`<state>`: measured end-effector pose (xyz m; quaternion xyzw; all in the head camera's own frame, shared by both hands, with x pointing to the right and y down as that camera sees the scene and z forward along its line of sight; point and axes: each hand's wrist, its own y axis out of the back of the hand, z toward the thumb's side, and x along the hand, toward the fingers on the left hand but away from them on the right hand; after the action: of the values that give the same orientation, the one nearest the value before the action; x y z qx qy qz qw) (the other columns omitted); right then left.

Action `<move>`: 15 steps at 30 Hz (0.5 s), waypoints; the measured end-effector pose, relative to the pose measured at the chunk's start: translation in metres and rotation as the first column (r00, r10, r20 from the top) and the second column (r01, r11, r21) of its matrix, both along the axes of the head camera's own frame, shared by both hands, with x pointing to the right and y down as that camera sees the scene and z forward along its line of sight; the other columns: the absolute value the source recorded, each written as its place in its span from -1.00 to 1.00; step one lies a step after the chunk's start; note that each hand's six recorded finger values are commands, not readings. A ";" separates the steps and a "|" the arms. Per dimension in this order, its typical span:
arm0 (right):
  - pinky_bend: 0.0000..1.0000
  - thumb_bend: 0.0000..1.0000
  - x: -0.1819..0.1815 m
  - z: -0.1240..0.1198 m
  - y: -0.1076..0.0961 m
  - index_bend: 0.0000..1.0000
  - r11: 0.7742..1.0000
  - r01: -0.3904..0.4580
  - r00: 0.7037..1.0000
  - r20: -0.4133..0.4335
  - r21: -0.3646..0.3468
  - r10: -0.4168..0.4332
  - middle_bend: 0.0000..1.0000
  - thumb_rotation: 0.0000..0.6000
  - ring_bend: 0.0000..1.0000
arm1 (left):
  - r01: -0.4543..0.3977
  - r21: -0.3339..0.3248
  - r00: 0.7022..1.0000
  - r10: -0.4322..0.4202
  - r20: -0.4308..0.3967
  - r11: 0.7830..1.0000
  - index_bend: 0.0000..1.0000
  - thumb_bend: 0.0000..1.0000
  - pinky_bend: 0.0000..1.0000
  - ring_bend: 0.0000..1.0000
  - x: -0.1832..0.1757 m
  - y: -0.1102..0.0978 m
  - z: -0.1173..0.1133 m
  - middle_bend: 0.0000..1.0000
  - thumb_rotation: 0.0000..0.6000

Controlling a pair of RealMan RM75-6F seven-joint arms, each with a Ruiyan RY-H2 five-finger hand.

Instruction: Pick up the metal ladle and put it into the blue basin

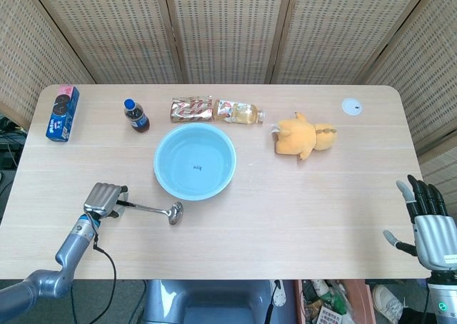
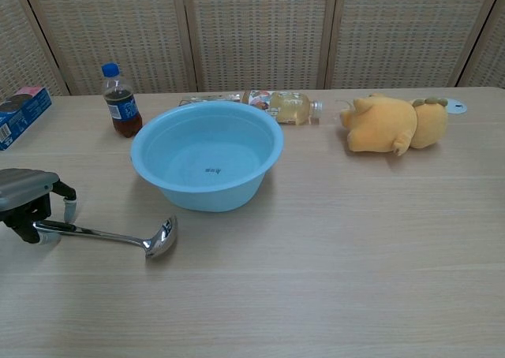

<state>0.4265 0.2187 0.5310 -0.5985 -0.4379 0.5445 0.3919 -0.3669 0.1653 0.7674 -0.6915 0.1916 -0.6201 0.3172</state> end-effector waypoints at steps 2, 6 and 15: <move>-1.00 -1.00 0.000 0.000 0.000 -1.00 1.000 -0.001 1.000 0.000 0.000 0.001 -1.00 1.00 -1.00 | 0.002 -0.004 1.000 -0.002 0.002 1.000 0.02 -0.34 1.00 0.95 0.001 0.000 0.001 1.00 1.00; -1.00 -1.00 0.001 0.000 0.000 -1.00 1.000 -0.005 1.000 0.001 0.000 0.005 -1.00 1.00 -1.00 | -0.001 -0.010 1.000 0.001 0.007 1.000 0.05 -0.33 1.00 0.95 0.003 -0.001 0.005 1.00 1.00; -1.00 -1.00 0.002 0.001 -0.001 -1.00 1.000 -0.007 1.000 0.002 -0.007 0.007 -1.00 1.00 -1.00 | -0.002 -0.024 1.000 0.003 0.015 1.000 0.42 -0.24 1.00 0.95 0.005 0.003 0.012 1.00 1.00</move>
<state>0.4286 0.2177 0.5321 -0.5989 -0.4387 0.5467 0.3873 -0.3614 0.1681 0.7794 -0.6908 0.1808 -0.6272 0.3110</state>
